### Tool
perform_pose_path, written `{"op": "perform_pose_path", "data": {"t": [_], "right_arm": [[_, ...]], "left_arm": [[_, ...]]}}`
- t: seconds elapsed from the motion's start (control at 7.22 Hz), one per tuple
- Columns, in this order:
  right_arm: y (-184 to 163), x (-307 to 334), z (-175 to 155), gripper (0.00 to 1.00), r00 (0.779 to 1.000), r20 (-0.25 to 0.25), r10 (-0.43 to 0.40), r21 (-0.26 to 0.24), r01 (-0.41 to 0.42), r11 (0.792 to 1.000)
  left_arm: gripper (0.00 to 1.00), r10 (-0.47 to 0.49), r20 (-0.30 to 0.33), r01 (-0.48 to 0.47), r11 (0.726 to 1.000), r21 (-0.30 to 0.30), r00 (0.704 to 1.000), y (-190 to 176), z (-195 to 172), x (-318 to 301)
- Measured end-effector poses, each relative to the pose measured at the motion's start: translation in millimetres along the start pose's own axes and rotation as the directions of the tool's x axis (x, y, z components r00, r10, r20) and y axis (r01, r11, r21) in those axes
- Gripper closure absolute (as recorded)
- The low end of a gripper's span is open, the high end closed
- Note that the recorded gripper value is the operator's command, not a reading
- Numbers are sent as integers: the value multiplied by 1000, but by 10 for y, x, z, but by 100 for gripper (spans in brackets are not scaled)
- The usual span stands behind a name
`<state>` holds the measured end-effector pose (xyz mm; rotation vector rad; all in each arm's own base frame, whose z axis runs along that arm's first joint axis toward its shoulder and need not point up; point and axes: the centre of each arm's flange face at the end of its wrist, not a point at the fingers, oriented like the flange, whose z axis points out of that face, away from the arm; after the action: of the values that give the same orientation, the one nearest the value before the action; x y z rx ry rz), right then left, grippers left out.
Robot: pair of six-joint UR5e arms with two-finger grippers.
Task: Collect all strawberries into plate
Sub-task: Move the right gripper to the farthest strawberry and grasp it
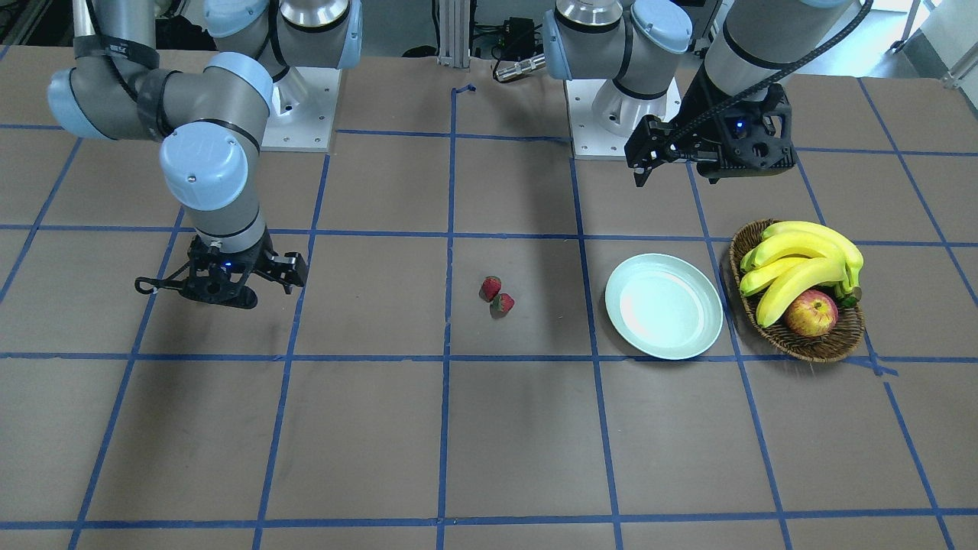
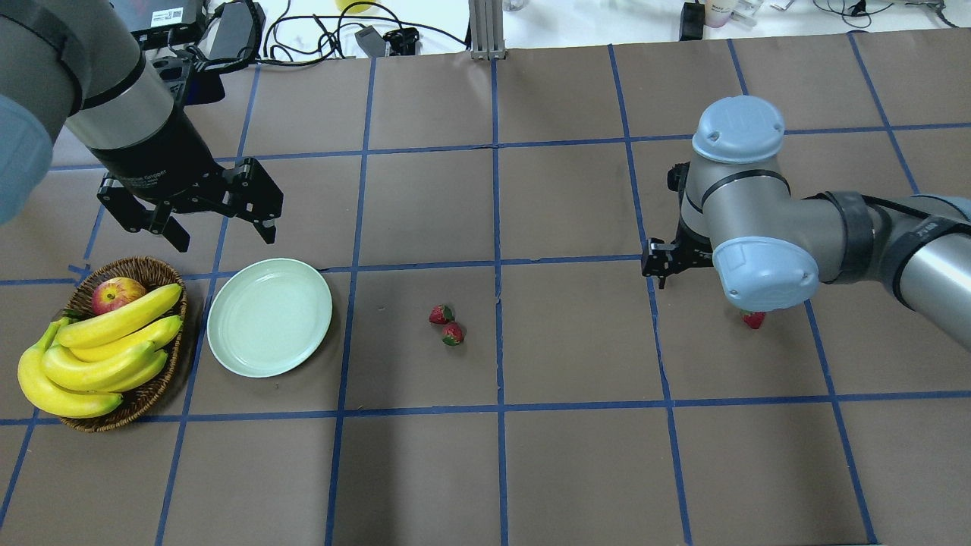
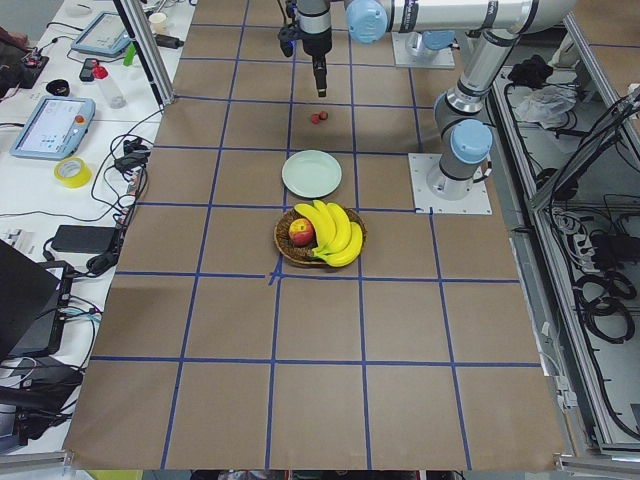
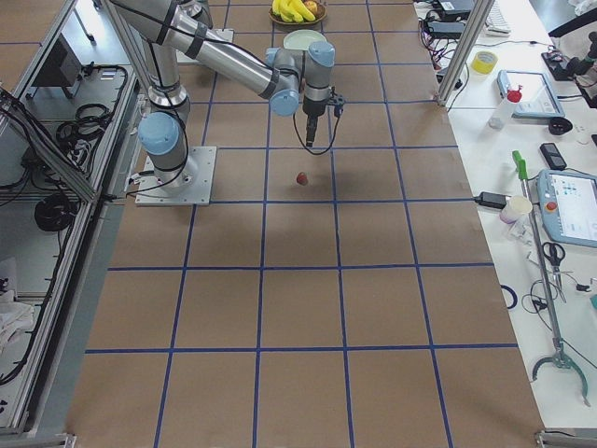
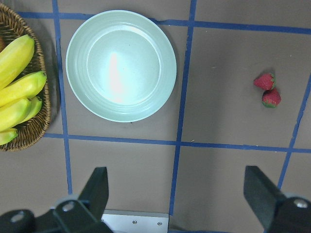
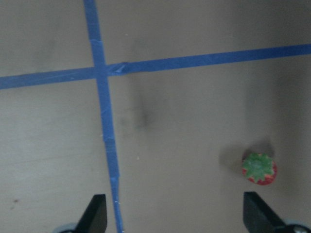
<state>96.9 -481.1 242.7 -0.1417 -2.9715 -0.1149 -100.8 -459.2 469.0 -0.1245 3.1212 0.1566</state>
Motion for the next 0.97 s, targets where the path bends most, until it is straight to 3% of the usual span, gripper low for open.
{"op": "perform_pose_path", "data": {"t": [0.28,0.55,0.69,0.97], "right_arm": [[43,476,147,4,999,-16,-33,-39,32,999],[96,825,349,5,997,10,-71,-85,71,994],[111,883,440,11,996,20,-90,-102,92,991],[105,868,629,11,994,47,-102,-124,107,987]], "left_arm": [[0,0,-1,0,1000,-1,1000,-3,4,2],[0,2,-2,-2,1000,-1,1000,-6,6,7],[0,3,-1,-3,1000,-3,1000,-7,13,8],[0,4,-1,-4,1000,-5,1000,-8,22,9]]}}
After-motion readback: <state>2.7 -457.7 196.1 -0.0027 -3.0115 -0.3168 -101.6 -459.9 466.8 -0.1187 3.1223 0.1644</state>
